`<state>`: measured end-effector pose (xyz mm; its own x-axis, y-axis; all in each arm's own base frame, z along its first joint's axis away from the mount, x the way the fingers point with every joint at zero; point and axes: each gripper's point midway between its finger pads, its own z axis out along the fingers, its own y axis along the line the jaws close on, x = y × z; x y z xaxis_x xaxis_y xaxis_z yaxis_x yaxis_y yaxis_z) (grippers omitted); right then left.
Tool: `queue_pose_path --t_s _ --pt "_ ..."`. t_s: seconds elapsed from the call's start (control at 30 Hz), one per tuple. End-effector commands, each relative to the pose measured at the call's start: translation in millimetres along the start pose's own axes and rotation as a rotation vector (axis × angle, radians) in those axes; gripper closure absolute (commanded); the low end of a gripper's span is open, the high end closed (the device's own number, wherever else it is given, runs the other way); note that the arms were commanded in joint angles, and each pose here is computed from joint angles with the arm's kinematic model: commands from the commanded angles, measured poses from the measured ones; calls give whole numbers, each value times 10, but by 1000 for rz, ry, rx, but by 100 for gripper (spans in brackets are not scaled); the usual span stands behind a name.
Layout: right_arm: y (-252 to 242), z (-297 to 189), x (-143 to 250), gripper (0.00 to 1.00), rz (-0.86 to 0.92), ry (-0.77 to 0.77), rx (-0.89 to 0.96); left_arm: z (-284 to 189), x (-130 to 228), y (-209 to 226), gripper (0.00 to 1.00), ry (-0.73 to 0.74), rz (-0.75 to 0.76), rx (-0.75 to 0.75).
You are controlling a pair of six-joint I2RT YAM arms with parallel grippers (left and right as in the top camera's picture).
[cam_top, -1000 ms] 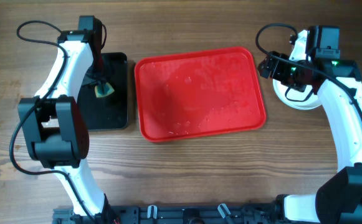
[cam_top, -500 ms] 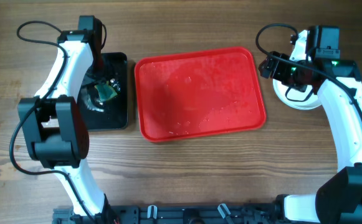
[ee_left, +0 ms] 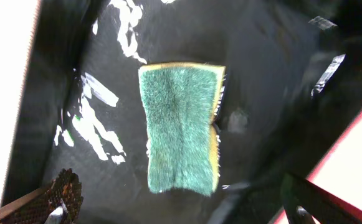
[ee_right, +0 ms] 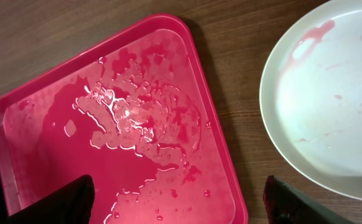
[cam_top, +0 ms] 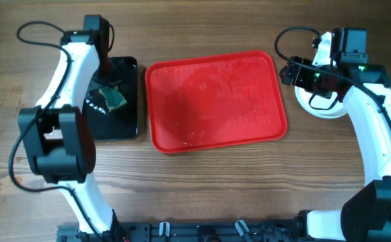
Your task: Clean dirty plates on tray and stack at the side
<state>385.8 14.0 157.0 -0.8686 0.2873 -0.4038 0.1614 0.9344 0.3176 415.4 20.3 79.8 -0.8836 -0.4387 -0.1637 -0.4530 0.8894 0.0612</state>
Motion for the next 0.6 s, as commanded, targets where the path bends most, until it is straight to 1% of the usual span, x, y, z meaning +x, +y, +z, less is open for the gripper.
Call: queue_pose_path --t_s 0.0,0.1,0.13,0.27,0.4,0.43,0.47,0.57 --pt "170 -299 -86 12 -74 -78 -54 -951 -246 -19 0 -223 -15 117" --pt "369 -584 -96 13 -186 -140 -133 -1343 -200 64 0 -296 -25 152" --pt "444 -795 -76 13 -224 -183 -152 -1540 -140 123 0 -326 -30 167" --pt "531 -1227 25 12 -272 -266 -161 -1792 -73 194 0 -374 -37 191" --pt "597 -1617 201 11 -294 -333 -175 -1836 -64 205 0 -384 -38 196" --pt "613 -1700 259 5 -297 -343 -182 -1833 -64 204 0 -384 -38 195" --pt "635 -1760 307 0 -302 -350 -194 -1827 -65 203 0 -382 -38 195" --pt "728 -1949 528 1 -313 -350 -252 -1827 -65 203 0 -382 -38 195"
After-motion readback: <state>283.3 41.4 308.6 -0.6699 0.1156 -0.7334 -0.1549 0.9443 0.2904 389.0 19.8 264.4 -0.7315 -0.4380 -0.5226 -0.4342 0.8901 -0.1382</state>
